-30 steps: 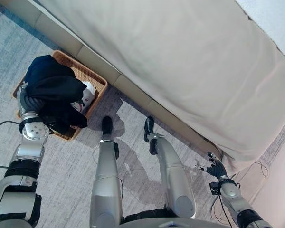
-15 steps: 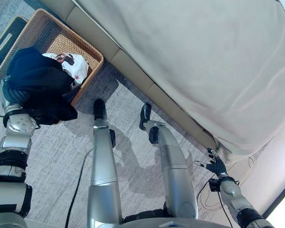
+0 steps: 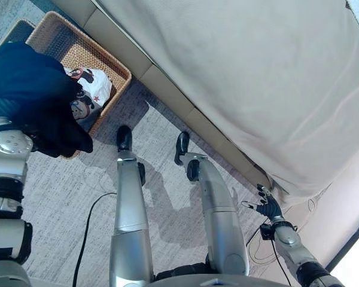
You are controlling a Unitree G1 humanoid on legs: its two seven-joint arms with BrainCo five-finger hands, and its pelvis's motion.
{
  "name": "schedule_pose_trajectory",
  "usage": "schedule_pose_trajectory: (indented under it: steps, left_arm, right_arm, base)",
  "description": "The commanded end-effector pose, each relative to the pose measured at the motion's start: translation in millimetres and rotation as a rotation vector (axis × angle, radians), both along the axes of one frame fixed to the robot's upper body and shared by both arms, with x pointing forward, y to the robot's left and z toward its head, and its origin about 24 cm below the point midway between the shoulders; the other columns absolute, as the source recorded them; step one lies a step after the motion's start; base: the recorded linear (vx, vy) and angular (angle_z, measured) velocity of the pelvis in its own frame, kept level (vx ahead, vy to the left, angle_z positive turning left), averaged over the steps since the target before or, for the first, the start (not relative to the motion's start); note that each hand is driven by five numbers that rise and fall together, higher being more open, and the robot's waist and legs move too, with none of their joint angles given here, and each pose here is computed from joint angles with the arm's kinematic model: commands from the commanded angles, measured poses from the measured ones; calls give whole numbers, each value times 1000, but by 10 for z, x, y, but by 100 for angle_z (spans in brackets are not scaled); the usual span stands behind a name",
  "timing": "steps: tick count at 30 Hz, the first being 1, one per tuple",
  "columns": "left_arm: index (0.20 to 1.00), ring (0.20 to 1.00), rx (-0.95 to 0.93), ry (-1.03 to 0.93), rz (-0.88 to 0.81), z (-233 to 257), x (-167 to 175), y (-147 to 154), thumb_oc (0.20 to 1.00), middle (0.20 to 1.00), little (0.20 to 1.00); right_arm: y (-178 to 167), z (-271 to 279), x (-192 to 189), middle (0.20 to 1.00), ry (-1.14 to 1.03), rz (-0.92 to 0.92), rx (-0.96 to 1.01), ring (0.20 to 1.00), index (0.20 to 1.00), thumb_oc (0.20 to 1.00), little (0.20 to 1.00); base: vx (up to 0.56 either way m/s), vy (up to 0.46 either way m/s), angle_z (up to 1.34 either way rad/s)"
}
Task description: Pick up clothes into the bucket
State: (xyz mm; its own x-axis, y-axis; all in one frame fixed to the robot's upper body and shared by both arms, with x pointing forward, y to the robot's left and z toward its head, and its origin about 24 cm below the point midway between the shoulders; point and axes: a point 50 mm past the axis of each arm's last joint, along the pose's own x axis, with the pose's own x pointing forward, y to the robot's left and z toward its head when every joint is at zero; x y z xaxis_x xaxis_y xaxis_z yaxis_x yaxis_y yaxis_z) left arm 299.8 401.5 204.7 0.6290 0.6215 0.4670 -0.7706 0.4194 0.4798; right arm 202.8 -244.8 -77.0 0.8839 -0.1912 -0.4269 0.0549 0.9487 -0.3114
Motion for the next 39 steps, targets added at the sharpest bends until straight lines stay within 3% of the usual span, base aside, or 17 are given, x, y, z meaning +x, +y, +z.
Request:
schedule_pose_trajectory:
  steps: [1,9,16,24,26,27,28,30,32,33,39]
  left_arm:
    - [200,200,107,-217,59,572,-159,95,200,200,200]
    - [200,200,254,-451,134,979,-350,27,200,200,200]
    - [200,200,259,-381,96,880,-275,-2,200,200,200]
    - [200,200,274,-144,50,644,-112,28,200,200,200]
    - [614,614,310,-90,33,622,-60,-13,614,614,614]
    - [567,567,332,-71,34,625,-53,-16,567,567,567]
    - [319,319,343,-46,29,606,-35,-26,319,319,319]
    - [294,294,336,-8,35,562,-18,-6,294,294,294]
    - [586,586,326,8,33,541,-5,-1,586,586,586]
    - [1000,1000,292,26,21,488,22,0,1000,1000,1000]
    - [1000,1000,206,63,8,313,-3,54,1000,1000,1000]
  right_arm:
    - [-67,-30,-115,1000,11,-12,-1,1000,1000,1000,1000]
    - [-20,-71,-146,1000,17,-17,-1,1000,1000,1000,1000]
    - [-17,-47,-113,1000,2,-7,-18,1000,1000,1000,1000]
    - [-20,21,-32,1000,-29,16,-21,1000,1000,1000,1000]
    - [-34,7,-45,1000,-21,10,-26,1000,1000,1000,1000]
    - [-32,10,-40,1000,-22,11,-27,1000,1000,1000,1000]
    - [-29,9,-42,1000,-22,15,-25,1000,1000,1000,1000]
    - [-32,18,-35,1000,-24,19,-25,1000,1000,1000,1000]
    - [-33,14,-37,1000,-22,17,-22,1000,1000,1000,1000]
    - [-40,14,-37,1000,-19,14,-20,1000,1000,1000,1000]
    - [-79,-5,-67,1000,-5,-10,-10,1000,1000,1000,1000]
  base:
    - [0,0,0]
    - [0,0,0]
    - [-5,2,-2]
    - [0,0,0]
    - [0,0,0]
    - [0,0,0]
    - [0,0,0]
    - [0,0,0]
    - [0,0,0]
    - [0,0,0]
    - [0,0,0]
